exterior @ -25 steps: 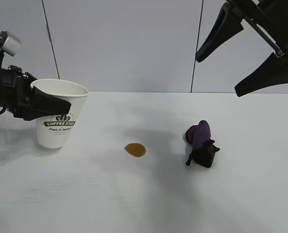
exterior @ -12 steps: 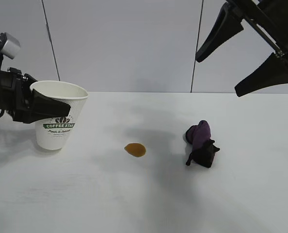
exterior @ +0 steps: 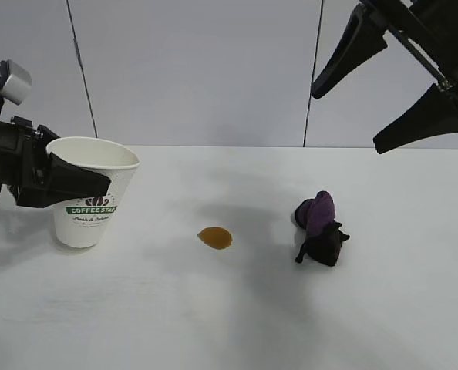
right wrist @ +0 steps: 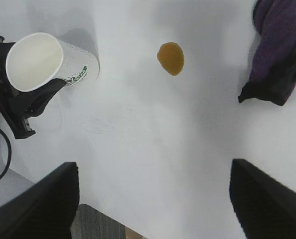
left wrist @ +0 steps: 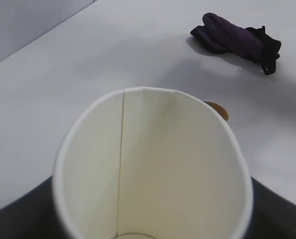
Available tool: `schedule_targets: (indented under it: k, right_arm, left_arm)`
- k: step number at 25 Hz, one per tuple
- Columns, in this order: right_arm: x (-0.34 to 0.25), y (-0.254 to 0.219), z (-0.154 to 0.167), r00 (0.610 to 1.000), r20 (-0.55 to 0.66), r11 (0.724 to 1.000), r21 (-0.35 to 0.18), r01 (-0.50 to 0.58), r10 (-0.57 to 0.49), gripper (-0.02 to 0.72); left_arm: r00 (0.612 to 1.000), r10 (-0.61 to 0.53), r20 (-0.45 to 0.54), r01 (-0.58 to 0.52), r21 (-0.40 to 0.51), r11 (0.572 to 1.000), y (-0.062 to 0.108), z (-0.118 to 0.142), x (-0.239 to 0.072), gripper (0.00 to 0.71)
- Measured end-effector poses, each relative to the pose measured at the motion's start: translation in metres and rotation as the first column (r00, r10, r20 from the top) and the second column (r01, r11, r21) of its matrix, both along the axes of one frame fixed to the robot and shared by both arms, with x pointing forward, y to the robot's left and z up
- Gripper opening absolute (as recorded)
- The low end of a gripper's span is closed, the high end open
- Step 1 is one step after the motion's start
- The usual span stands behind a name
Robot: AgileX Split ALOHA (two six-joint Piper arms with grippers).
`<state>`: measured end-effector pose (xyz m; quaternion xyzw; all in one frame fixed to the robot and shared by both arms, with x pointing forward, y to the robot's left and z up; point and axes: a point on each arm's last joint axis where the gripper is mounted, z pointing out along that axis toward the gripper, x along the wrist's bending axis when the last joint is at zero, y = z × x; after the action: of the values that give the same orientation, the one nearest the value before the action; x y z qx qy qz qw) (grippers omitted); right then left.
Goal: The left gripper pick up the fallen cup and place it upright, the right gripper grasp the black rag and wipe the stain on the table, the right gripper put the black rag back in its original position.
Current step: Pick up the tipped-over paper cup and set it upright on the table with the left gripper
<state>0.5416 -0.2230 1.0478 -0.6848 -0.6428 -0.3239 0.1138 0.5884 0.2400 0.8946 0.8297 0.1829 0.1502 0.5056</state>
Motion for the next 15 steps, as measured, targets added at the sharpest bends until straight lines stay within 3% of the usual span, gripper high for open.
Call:
schedule_targets:
  k: [9,15]
  right_arm:
    - [0.0,0.0,0.0,1.0,0.0,1.0,0.0,0.0,0.0,0.568]
    - [0.0,0.0,0.0,1.0,0.0,1.0,0.0,0.0,0.0,0.568]
  left_arm:
    - [1.0,0.002,-0.003,-0.002,-0.002,1.0,0.0,0.0,0.0,0.486]
    - [1.0,0.008,-0.013,-0.008,-0.006,1.0,0.0,-0.0001,0.0,0.535]
